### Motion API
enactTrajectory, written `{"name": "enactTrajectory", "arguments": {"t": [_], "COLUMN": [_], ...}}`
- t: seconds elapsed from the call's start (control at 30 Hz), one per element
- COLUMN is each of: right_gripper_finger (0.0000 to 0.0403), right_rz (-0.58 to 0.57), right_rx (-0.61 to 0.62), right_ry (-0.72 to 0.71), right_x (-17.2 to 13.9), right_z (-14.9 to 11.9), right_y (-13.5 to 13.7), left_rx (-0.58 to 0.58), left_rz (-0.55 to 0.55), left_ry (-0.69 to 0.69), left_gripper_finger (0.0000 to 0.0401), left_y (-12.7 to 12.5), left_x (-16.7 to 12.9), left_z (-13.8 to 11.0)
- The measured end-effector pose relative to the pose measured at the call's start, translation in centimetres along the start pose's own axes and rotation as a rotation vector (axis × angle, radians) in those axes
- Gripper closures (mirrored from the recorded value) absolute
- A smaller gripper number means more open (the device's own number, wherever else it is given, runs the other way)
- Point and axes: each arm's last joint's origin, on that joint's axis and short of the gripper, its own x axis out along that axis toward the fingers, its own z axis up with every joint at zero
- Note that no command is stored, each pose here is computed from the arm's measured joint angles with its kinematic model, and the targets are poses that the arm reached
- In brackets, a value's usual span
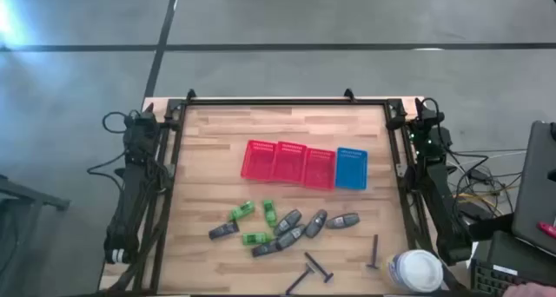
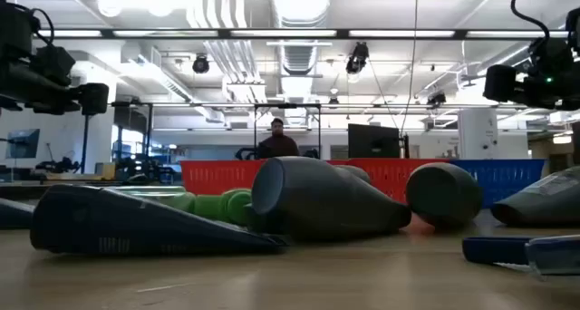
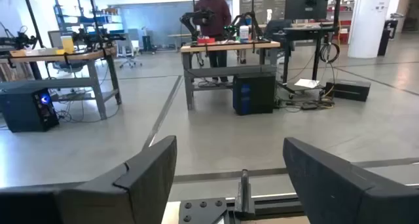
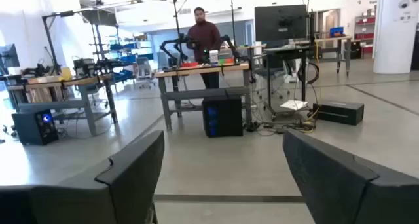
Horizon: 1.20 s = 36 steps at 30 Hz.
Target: Pick & Place Travel size toiletries
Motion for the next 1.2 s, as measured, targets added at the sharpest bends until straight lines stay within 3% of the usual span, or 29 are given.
{"name": "enactTrajectory", "arguments": {"t": [1.2], "right_gripper_finger": [0.0183], "right_rz": [0.0], "right_rx": [0.0], "right_ry": [0.0], "right_x": [0.0], "right_z": [0.0], "right_y": [0.0], "left_rx": [0.0], "left_rz": [0.001], "left_ry": [0.001], "left_gripper_finger": [0.0117], "left_y": [0.0], "left_x": [0.0], "left_z": [-0.01]}}
